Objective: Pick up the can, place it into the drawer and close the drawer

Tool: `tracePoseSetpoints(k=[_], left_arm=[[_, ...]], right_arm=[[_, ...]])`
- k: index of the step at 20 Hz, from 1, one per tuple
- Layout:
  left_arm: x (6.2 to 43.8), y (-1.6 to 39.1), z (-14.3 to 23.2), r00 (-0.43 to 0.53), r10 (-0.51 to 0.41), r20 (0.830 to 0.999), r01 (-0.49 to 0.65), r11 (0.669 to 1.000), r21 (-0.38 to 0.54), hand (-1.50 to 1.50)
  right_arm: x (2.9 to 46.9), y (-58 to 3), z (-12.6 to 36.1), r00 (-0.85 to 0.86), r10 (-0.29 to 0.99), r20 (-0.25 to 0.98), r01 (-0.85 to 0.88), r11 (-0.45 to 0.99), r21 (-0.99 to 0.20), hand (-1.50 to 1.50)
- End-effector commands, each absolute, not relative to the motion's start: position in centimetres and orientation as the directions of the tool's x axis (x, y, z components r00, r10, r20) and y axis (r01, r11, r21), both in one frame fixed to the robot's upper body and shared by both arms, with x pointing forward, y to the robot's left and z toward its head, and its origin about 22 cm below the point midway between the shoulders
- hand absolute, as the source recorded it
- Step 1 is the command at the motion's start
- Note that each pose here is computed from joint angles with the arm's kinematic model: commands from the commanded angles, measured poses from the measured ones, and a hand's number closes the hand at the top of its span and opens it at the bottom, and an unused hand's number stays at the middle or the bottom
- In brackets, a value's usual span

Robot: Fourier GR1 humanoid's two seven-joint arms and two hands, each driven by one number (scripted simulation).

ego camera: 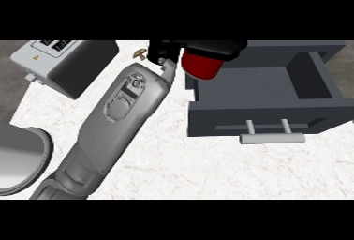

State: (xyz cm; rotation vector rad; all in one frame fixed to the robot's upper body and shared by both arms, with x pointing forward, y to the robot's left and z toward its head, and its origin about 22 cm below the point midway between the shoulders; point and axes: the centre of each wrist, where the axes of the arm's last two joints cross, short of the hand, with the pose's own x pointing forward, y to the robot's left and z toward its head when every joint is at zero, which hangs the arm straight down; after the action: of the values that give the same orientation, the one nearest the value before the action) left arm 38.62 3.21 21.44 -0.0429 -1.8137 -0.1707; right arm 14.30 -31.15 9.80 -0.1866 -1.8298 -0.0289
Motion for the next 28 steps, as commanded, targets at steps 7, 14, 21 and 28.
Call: tracePoseSetpoints(k=[7,14,21,28], left_arm=[[41.2,0.2,22.8,-0.223,-0.1,0.97,0.108,0.986,0.126,1.5],[41.4,-1.6,23.4,-0.209,-0.139,0.968,0.105,0.981,0.164,1.5],[42.3,-2.1,23.4,-0.174,-0.185,0.967,0.093,0.975,0.203,1.5],[41.8,-2.9,22.0,-0.217,-0.243,0.945,0.039,0.966,0.257,1.5]], right_arm=[[15.7,-30.8,10.0,-0.264,0.095,0.96,0.123,0.99,-0.064,-1.5],[14.9,-30.5,9.5,-0.254,0.103,0.962,0.123,0.99,-0.073,-1.5],[16.2,-29.7,9.9,-0.263,0.105,0.959,0.122,0.99,-0.075,-1.5],[18.1,-29.3,9.9,-0.269,0.102,0.958,0.097,0.992,-0.078,-1.5]])
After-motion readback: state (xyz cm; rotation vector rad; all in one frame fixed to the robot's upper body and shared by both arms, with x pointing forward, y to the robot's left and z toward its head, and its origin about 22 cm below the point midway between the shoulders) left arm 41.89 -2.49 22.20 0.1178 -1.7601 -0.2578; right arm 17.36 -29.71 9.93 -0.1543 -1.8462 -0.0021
